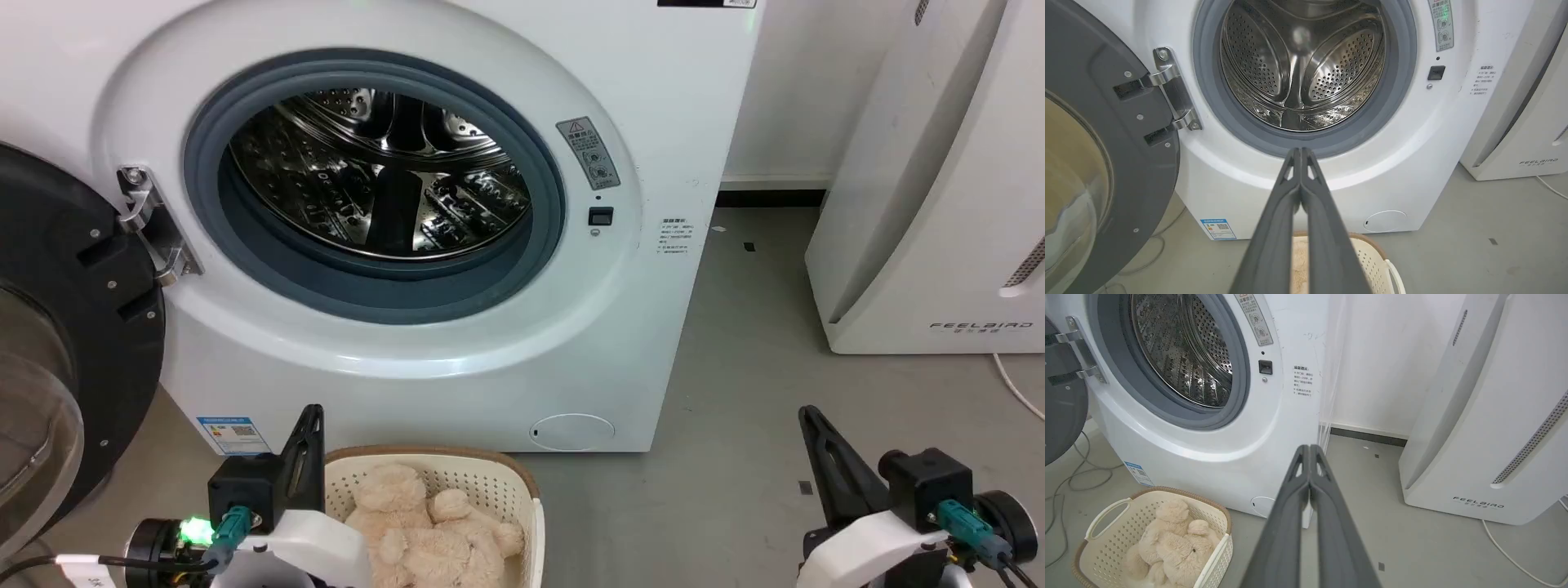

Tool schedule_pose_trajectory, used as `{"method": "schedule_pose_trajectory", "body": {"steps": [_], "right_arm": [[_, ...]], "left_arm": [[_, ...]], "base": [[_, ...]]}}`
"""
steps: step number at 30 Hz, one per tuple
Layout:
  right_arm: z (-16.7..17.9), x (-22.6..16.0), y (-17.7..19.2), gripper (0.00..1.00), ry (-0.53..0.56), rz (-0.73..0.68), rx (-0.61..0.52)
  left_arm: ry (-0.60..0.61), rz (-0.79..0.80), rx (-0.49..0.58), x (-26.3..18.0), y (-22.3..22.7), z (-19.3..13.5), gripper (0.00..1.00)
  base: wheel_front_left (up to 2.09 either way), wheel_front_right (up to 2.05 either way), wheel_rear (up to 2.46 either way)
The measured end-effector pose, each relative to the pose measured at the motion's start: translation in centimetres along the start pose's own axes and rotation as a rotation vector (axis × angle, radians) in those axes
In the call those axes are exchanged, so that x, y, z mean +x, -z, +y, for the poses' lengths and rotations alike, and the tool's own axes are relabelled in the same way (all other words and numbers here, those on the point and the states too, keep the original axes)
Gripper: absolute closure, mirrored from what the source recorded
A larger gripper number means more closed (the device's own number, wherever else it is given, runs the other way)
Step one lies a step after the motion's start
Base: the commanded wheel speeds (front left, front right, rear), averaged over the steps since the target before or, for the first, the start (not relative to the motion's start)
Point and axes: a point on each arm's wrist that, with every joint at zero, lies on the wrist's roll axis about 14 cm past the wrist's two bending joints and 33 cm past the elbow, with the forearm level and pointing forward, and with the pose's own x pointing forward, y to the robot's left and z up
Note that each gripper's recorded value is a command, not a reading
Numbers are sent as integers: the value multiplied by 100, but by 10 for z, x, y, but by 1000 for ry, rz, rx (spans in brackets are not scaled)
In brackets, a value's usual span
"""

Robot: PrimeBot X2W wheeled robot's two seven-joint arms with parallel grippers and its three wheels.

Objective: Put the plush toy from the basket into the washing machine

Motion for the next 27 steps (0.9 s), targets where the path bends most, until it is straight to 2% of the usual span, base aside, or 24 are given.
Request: {"method": "schedule_pose_trajectory", "body": {"steps": [12, 13, 27], "right_arm": [[0, 0, 0, 100, 0, 0, 0], [0, 0, 0, 0, 1, 0, 0], [-5, 0, -1, 0, 14, -12, 21]], "left_arm": [[0, 0, 0, 0, 0, 0, 100], [0, 0, 0, 0, 0, 0, 0], [-5, -2, 0, 1, 2, -1, 0]], "base": [[0, 0, 0], [0, 0, 0], [0, 0, 0]]}}
